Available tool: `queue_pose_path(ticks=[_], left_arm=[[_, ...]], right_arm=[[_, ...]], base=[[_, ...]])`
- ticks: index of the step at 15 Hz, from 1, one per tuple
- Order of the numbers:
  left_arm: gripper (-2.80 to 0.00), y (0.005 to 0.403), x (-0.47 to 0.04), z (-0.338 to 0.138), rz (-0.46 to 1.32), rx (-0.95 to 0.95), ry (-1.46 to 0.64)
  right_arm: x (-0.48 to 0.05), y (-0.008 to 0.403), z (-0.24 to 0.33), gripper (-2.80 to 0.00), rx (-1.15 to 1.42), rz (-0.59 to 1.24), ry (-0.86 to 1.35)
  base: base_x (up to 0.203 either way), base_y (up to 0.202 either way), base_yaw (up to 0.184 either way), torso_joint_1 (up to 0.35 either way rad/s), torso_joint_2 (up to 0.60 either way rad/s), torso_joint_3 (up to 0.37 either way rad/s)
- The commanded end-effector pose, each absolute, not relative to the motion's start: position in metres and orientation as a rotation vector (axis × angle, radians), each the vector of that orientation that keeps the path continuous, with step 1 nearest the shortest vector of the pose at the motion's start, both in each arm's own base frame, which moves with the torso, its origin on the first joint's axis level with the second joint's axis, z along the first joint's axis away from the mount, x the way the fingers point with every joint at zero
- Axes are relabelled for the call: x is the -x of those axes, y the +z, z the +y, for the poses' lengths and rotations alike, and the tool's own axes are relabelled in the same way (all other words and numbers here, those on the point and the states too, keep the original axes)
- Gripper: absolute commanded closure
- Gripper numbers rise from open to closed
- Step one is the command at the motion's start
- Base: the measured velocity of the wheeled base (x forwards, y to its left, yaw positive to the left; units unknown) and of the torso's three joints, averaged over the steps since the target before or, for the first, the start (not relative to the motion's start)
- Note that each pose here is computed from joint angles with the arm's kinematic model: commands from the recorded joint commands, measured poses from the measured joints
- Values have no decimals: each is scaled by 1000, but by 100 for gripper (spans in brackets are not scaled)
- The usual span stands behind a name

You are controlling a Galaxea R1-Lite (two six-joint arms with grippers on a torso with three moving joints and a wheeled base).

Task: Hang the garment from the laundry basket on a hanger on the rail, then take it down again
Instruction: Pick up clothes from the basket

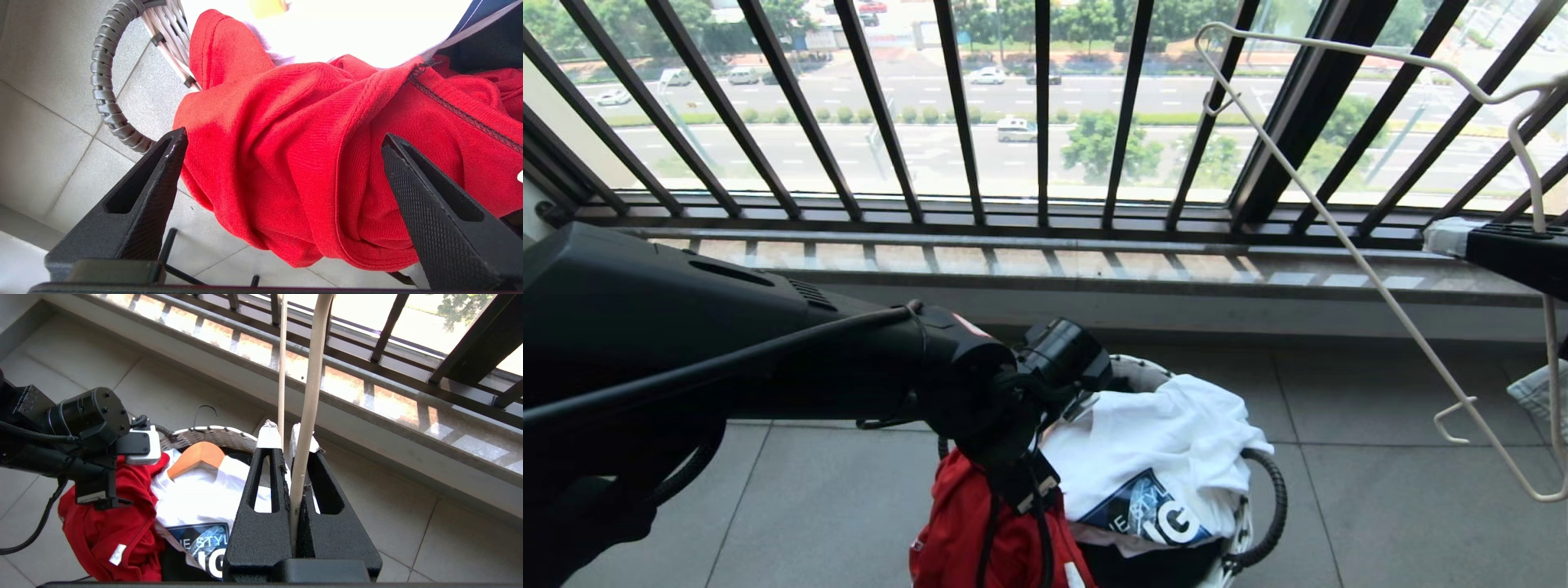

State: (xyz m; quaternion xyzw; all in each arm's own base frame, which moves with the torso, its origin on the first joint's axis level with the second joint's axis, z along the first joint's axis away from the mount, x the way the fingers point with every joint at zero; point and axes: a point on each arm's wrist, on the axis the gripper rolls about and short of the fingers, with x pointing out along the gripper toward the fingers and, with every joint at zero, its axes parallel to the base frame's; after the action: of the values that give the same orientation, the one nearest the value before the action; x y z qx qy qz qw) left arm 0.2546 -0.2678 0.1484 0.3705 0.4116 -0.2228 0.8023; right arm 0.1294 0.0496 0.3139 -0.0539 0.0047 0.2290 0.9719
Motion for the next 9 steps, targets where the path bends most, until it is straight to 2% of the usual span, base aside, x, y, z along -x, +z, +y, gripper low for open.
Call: queue_pose_path(ticks=[1,9], left_arm=[[-280,138,-259,-276,897,-808,-480],[-280,123,-271,-296,894,-815,-489]], right_arm=[[-130,314,50,0,111,10,465],[-130,314,50,0,111,10,463]], base=[[0,0,0,0,0,0],[0,0,0,0,0,0]])
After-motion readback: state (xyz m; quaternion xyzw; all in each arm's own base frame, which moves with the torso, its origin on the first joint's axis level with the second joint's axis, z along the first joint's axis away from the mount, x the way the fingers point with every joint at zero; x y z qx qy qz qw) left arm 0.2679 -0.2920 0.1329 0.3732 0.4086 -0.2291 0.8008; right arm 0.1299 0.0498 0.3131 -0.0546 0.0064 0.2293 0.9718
